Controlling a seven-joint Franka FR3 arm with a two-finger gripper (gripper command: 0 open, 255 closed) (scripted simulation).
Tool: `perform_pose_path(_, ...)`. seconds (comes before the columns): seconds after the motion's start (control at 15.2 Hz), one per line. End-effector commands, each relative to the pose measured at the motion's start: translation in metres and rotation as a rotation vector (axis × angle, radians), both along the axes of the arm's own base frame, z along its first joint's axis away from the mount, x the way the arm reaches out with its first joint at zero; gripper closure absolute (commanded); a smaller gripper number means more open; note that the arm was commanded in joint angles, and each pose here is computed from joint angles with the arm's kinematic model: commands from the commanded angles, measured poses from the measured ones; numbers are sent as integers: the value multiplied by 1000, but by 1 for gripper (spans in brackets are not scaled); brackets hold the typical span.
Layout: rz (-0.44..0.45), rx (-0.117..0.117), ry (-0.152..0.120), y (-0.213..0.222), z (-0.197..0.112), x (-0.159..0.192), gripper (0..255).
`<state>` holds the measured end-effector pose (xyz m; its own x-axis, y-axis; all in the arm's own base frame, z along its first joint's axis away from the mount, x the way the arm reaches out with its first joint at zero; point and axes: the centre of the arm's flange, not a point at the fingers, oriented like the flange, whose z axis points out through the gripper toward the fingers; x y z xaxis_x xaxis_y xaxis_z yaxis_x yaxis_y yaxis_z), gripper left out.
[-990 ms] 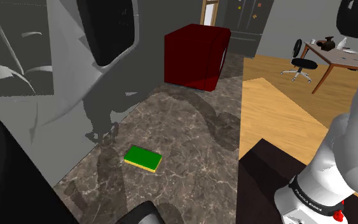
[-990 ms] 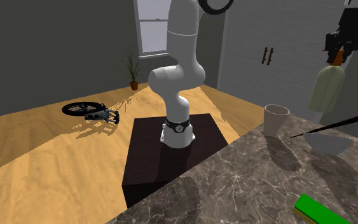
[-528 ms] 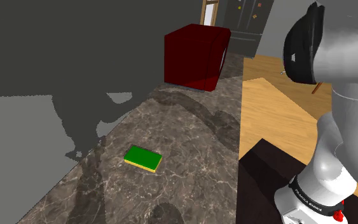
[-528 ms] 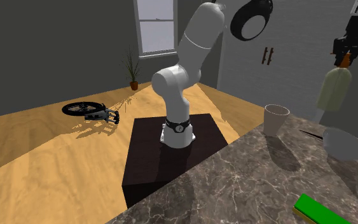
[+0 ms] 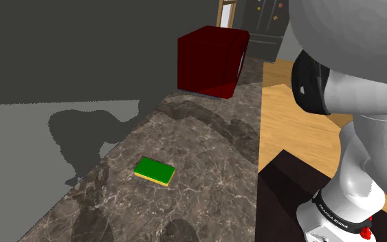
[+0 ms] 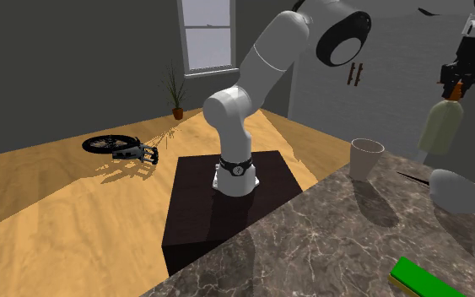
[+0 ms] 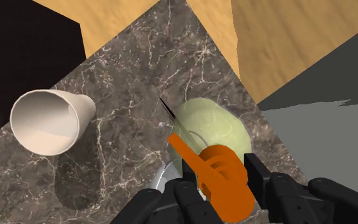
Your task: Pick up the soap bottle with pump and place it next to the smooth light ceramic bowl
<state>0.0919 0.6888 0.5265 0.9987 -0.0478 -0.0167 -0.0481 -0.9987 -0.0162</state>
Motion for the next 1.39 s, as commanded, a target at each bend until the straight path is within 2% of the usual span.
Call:
perform_pose_path(0.0, 0, 1, 0, -1, -11, 0, 255)
perform_pose_path(1.06, 0, 1, 0, -1, -96, 0, 255)
perform_pose_path(1.32, 0, 1, 0, -1, -98, 0, 255)
